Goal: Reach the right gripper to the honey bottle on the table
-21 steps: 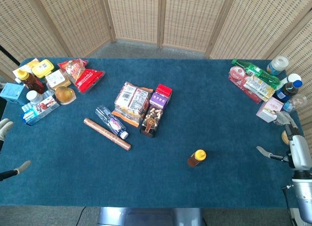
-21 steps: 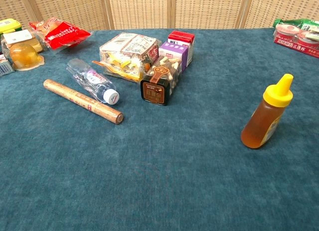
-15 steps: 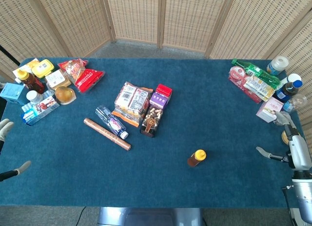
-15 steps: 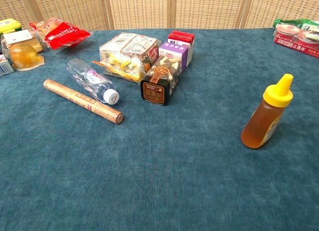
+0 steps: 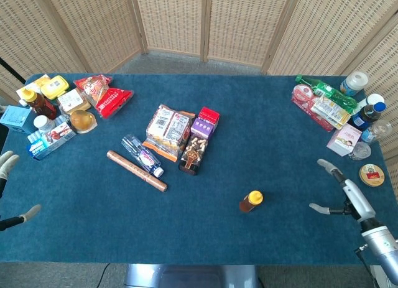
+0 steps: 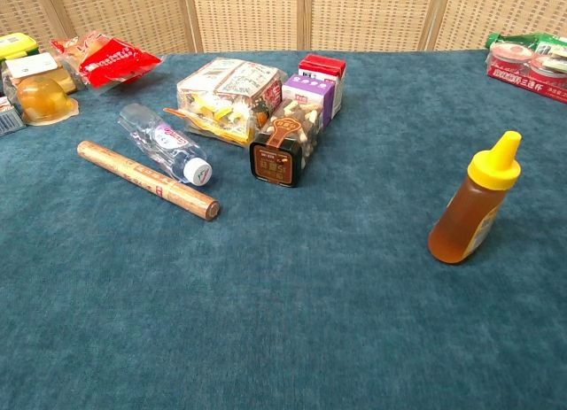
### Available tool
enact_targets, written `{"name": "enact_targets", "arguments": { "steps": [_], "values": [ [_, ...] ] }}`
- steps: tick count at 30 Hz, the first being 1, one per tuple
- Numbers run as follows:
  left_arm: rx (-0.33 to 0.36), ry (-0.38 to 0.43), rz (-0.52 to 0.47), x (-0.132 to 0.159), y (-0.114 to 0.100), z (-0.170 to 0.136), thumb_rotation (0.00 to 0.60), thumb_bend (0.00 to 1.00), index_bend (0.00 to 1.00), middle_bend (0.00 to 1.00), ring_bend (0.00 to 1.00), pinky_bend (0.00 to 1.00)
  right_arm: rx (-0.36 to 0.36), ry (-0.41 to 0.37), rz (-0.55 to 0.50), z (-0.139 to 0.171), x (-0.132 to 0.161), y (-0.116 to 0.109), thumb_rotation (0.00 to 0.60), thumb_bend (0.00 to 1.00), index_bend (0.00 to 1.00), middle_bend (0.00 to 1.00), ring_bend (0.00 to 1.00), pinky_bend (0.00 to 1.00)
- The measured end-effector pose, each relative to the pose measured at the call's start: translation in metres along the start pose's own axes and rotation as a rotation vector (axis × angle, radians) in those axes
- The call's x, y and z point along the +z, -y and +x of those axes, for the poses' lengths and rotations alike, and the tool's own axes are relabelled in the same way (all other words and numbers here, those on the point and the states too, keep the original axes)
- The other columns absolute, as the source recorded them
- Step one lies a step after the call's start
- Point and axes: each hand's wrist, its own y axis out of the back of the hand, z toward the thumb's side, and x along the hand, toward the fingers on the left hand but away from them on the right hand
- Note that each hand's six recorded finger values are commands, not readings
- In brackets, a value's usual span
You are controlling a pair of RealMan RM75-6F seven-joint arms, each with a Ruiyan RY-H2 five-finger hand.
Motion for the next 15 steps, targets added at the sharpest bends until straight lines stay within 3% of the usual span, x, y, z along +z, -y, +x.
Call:
{"name": "enact_targets", "arguments": {
  "steps": [4,9,15],
  "values": [
    [-0.006,-0.001,0.005,0.0,0.002,0.001,0.6,0.0,0.0,0.0,0.0,0.0,0.089,0.016,-0.002,-0.005,-0.007,0.016,0.524,0.0,0.0,0.0,0.0,0.0],
    [-0.01,-0.004,0.009,0.0,0.004,0.001,0.6,0.0,0.0,0.0,0.0,0.0,0.15,0.0,0.017,-0.012,-0.006,0.038,0.53,0.0,0.0,0.0,0.0,0.0],
    [-0.014,-0.008,0.015,0.0,0.006,0.002,0.6,0.0,0.0,0.0,0.0,0.0,0.161,-0.042,0.009,-0.024,0.004,0.06,0.527,0.0,0.0,0.0,0.0,0.0]
  ]
}}
